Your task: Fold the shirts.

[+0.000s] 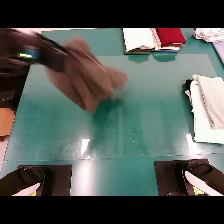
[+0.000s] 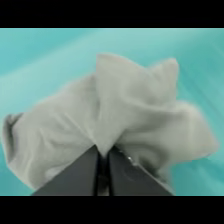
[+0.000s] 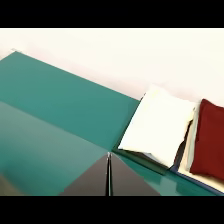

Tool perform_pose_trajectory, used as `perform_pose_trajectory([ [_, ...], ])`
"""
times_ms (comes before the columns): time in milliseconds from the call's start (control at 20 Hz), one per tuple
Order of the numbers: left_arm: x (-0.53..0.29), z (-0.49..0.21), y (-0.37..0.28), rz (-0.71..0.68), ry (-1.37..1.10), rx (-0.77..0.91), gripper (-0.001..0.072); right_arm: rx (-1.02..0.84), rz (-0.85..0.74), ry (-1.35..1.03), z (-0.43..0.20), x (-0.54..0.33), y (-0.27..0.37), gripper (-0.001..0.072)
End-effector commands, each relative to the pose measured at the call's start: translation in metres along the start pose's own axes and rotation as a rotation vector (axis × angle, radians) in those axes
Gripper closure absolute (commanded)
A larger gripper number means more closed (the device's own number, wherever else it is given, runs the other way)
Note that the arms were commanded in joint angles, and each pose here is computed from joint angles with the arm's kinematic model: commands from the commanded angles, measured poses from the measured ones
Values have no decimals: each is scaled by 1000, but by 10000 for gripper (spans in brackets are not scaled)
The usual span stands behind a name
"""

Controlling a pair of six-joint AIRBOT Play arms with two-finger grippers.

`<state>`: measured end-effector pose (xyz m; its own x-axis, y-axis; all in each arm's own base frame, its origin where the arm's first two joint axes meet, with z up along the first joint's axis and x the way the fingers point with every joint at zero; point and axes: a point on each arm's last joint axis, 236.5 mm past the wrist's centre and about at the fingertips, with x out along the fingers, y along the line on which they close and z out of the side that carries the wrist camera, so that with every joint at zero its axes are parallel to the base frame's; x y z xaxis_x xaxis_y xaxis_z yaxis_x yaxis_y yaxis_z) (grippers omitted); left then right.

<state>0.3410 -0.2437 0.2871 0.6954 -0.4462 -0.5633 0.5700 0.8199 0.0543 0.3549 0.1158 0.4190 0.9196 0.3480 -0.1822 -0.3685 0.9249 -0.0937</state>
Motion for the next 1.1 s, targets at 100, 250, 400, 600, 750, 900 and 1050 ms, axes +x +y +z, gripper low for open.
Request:
perform_pose_trajectory([
  [100,119,-47,-157,-341,152,115,557,11,-13,5,2,-4,-3,697],
  [250,144,-40,-168,-362,115,80,33,11,-13,7,2,-5,-3,697],
  [400,151,-31,-92,-225,127,42,33,13,-12,11,1,-3,-3,697],
  [600,169,-79,50,-40,281,-213,32,15,-3,64,-13,5,-2,697],
  [750,186,-135,91,-73,385,-446,32,19,7,118,-28,18,-1,697],
  [900,206,-197,85,-144,507,-554,32,48,18,165,-41,31,1,697],
  [1050,222,-248,60,-200,622,-569,31,68,25,221,-57,41,3,697],
])
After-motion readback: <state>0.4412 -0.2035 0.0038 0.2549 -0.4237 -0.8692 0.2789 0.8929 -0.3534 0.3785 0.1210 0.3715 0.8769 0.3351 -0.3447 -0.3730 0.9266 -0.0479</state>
